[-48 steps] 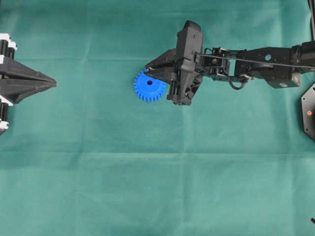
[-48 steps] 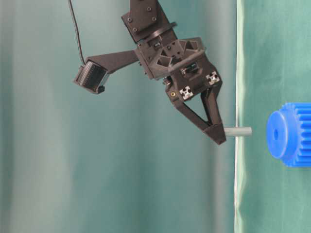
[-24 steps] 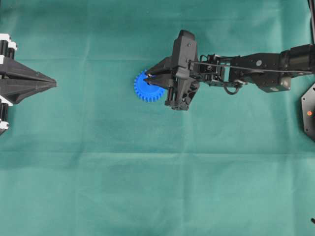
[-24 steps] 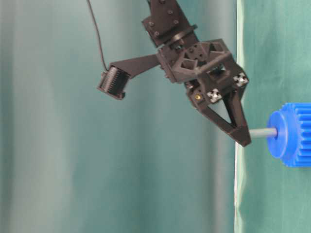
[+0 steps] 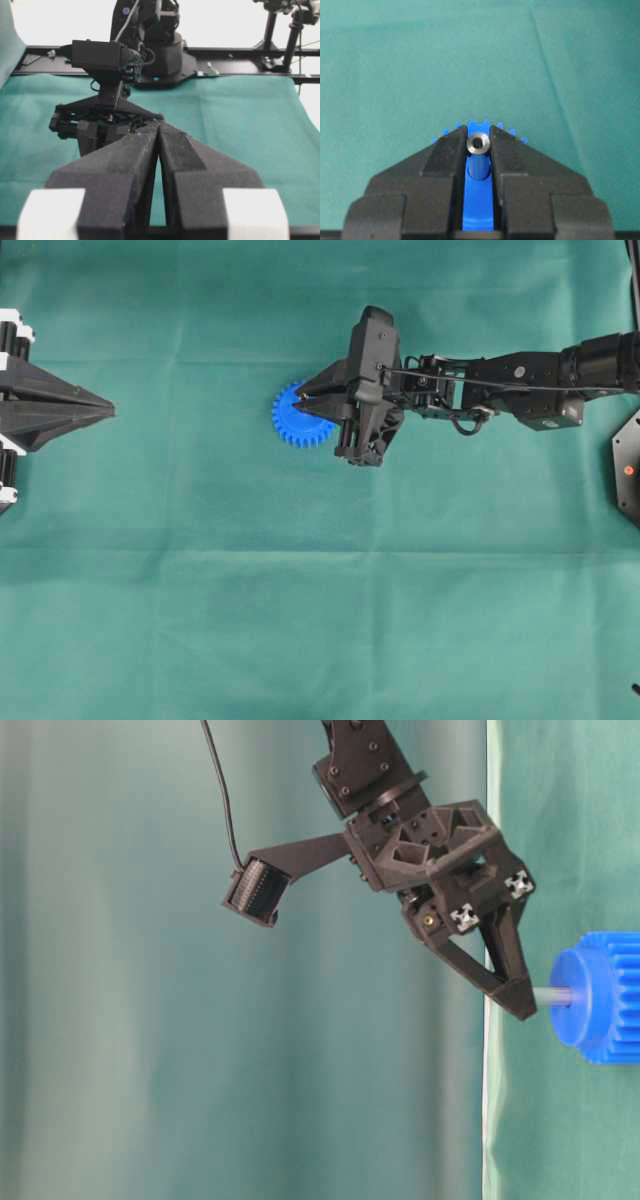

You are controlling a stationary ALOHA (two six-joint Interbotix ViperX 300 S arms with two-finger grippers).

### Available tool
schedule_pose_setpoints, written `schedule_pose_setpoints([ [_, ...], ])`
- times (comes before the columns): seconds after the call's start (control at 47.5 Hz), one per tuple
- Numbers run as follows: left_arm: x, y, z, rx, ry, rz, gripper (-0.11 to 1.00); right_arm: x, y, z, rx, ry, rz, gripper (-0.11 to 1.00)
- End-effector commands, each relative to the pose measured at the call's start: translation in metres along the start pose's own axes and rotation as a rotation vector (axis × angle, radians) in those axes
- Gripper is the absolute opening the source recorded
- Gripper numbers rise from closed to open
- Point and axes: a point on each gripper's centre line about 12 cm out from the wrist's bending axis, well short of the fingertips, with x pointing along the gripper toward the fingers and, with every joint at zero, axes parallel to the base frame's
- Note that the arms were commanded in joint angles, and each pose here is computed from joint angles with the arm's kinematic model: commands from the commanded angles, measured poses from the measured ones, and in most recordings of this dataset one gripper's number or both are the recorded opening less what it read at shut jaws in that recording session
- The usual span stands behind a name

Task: Insert the shaft placed at a random location into the center hole of the medium gear at another random location.
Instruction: 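Lower the shaft into the gear's center hole with the right gripper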

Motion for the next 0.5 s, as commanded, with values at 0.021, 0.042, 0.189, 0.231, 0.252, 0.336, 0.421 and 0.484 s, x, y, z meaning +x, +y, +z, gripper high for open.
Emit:
schedule_pose_setpoints([
  [0.021,0.002,0.0,0.005,0.0,-0.012,0.001,0.0,-0.001,0.001,0.009,0.019,-0.043,0.0,0.13],
  [0.042,0.002,0.001,0.006,0.0,-0.014,0.003,0.0,0.0,0.001,0.008,0.021,-0.043,0.0,0.13],
  [0.189,0.002,0.0,0.005,0.0,-0.012,0.001,0.0,0.005,0.0,0.002,0.02,-0.048,-0.001,0.13],
  [0.231,0.002,0.0,0.006,0.0,-0.014,0.001,0.0,0.007,0.0,0.001,0.02,-0.046,-0.001,0.13],
  [0.252,0.002,0.001,0.006,0.0,-0.014,0.003,0.0,0.007,0.0,0.0,0.019,-0.046,-0.001,0.13],
  [0.336,0.002,0.0,0.005,0.0,-0.012,0.001,0.0,0.009,0.0,-0.003,0.019,-0.038,-0.001,0.13],
  [0.421,0.002,0.0,0.006,0.0,-0.014,0.001,0.0,0.01,0.0,-0.006,0.019,-0.031,-0.001,0.13],
  [0.484,0.002,0.0,0.005,0.0,-0.012,0.001,0.0,0.01,0.0,-0.008,0.018,-0.026,-0.001,0.13],
])
